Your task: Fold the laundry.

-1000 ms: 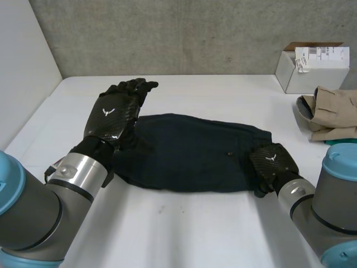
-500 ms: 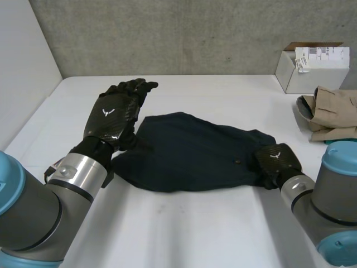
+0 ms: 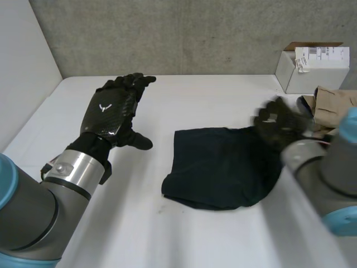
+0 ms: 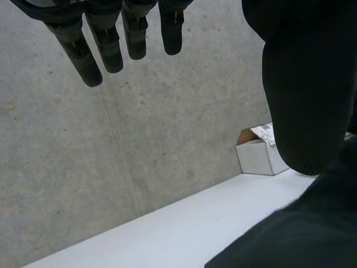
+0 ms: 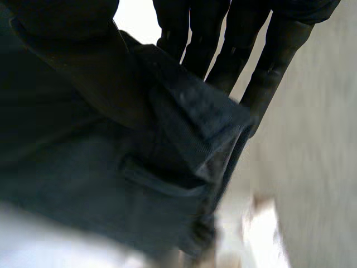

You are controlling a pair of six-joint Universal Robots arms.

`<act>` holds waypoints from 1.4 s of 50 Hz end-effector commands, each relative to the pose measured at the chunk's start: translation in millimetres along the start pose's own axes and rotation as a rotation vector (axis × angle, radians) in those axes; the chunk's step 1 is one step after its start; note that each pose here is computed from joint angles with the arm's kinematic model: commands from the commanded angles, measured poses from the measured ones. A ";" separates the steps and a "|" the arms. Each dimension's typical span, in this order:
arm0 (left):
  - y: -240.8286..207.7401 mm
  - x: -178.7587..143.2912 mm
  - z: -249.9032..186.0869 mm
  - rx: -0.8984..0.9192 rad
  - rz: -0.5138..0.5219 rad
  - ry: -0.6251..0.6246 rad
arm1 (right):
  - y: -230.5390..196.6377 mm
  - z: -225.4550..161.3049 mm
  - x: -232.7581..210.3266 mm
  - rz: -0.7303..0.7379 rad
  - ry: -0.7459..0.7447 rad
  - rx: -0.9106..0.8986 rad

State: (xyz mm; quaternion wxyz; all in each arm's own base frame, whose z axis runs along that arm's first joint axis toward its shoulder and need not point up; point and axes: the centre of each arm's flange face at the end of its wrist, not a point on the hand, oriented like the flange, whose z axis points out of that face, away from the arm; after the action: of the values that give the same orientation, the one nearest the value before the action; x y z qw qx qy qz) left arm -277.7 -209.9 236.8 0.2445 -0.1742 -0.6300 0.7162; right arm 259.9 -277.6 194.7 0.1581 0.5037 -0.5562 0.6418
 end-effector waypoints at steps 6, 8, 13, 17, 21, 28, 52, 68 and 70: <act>-16.7 -18.3 3.7 0.053 0.014 -0.056 | -91.9 -52.6 -138.2 -0.149 -0.431 0.478; -18.1 -20.3 4.7 0.058 0.014 -0.062 | -93.4 -53.1 -137.2 -0.152 -0.427 0.484; -21.1 -23.4 7.8 0.069 0.018 -0.069 | -100.6 -51.4 -117.8 -0.050 -0.381 0.463; -28.2 -24.2 13.9 0.093 0.022 -0.068 | -107.0 -48.1 -61.6 0.211 -0.272 0.424; -33.9 -21.7 22.7 0.109 0.022 -0.054 | -103.7 -43.3 -22.6 0.553 -0.219 0.375; -6.0 1.6 47.1 -0.038 -0.001 0.011 | -54.1 -21.5 20.8 0.901 -0.147 0.117; 116.9 41.4 49.6 -0.532 0.310 -0.012 | 9.5 33.2 -57.7 0.794 -0.393 -0.186; 38.1 47.7 57.0 -0.339 0.289 -0.011 | -24.5 16.7 -11.5 0.738 -0.292 -0.060; 19.3 47.3 55.4 -0.292 0.283 -0.015 | -27.3 13.5 -6.7 0.734 -0.274 -0.038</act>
State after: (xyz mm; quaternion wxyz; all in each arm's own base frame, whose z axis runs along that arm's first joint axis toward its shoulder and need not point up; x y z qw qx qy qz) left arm -355.3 -235.5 184.7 0.0942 -0.3065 -0.7285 0.6054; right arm 292.2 -285.8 182.2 -0.1445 0.3533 -0.7462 0.5454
